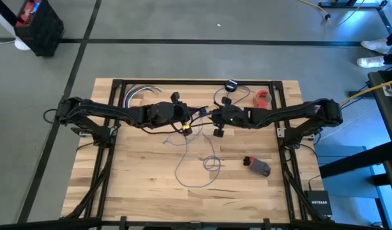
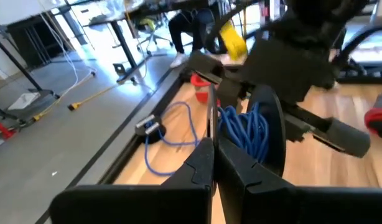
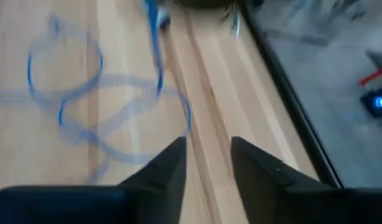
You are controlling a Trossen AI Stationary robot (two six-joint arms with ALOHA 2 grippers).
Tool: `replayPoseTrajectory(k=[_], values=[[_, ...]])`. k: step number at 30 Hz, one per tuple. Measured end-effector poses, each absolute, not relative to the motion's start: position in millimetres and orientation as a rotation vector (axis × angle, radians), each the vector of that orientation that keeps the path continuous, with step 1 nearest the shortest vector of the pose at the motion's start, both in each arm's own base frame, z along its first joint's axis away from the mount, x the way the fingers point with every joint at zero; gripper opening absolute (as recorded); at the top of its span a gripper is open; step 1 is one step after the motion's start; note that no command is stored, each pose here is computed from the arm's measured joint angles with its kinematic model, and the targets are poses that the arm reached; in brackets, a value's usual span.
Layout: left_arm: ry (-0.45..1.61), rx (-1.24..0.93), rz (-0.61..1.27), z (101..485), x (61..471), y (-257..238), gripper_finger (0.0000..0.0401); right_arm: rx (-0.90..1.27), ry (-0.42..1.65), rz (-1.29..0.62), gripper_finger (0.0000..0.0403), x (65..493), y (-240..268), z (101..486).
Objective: Coil cords
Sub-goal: Coil the blue wire onto the spool
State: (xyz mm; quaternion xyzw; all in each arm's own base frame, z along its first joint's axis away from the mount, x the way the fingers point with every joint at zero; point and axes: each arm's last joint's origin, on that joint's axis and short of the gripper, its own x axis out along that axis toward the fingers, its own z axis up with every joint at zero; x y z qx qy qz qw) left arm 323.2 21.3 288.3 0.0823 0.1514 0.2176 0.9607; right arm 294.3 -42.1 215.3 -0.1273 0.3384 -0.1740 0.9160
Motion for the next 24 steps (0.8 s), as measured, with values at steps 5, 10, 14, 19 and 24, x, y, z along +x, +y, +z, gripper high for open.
replayPoseTrajectory(k=[5,10,14,19,24], values=[[0.312,0.168,0.438,291,320,20,0.0000,-0.225,0.770,-0.278,0.0180,283,-39,222],[0.305,0.162,0.438,292,320,20,0.0000,-0.170,0.707,-0.155,0.0190,268,-33,175],[0.294,0.157,0.444,293,320,22,0.0000,-0.059,0.409,-0.151,0.0190,262,-31,142],[0.292,0.148,0.450,293,320,23,0.0000,0.063,0.301,-0.191,0.0190,274,-33,117],[0.298,0.148,0.448,292,320,23,0.0000,0.097,0.326,-0.140,0.0191,299,-34,103]])
